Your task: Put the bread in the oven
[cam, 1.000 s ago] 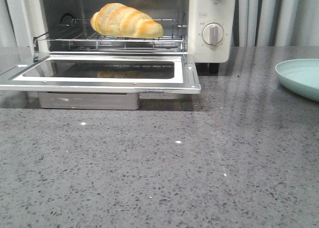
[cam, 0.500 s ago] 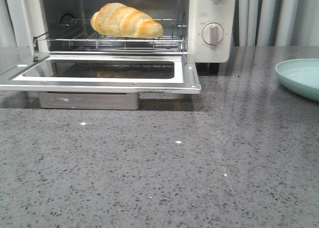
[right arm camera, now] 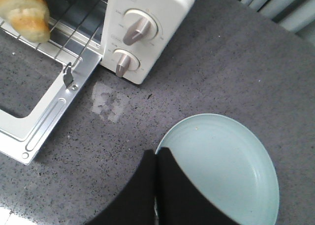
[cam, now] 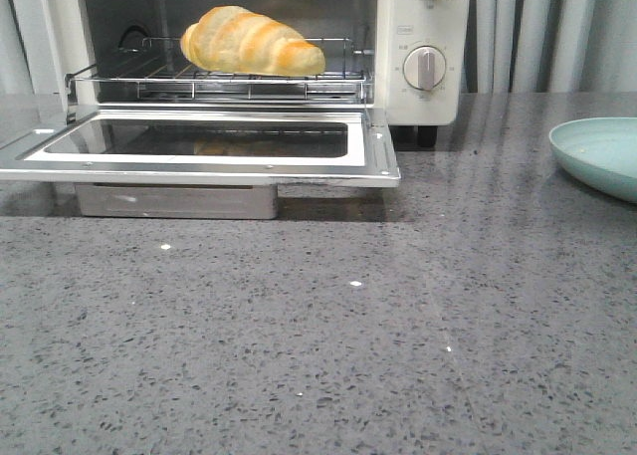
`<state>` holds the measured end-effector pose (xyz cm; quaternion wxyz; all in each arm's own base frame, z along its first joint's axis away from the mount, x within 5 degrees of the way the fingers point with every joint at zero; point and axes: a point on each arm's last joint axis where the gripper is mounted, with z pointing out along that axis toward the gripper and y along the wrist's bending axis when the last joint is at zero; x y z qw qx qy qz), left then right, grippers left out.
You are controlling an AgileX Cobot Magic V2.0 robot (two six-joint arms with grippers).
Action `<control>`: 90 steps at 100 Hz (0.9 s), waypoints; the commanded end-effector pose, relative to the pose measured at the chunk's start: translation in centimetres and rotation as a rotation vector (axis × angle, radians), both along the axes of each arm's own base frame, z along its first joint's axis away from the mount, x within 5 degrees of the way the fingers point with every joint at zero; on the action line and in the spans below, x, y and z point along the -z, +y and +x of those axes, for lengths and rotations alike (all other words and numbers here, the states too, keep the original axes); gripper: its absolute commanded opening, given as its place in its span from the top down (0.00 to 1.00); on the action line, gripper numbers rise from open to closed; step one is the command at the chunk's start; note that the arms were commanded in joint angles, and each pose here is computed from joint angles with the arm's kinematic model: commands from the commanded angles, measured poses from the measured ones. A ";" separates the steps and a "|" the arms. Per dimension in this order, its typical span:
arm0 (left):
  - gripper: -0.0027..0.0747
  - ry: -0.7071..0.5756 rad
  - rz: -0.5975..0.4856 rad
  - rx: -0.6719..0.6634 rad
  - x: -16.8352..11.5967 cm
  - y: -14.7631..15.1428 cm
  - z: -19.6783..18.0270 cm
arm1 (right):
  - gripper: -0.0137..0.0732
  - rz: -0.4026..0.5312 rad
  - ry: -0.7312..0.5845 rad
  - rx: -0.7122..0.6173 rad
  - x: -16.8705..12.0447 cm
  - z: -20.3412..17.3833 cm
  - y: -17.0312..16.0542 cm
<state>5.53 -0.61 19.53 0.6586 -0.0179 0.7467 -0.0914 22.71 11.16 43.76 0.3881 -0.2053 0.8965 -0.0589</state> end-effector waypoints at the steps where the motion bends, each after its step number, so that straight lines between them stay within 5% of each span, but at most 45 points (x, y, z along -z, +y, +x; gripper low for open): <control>1: 0.99 -0.124 -0.022 0.002 -1.5 0.0 -0.3 | 0.93 0.081 -0.132 -0.015 -0.9 -0.5 -1.5; 30: 0.99 -0.124 -0.022 0.002 -1.5 0.0 -0.3 | 0.93 0.154 -0.180 -0.004 4.9 -2.0 -4.1; 56: 0.99 -0.124 -0.022 0.002 -1.5 0.0 -0.3 | 0.93 0.200 -0.213 0.072 6.6 -5.8 -7.1; 90: 0.99 -0.124 -0.022 0.002 -1.5 0.0 -0.3 | 0.93 0.314 -0.509 0.224 8.8 -12.6 -11.0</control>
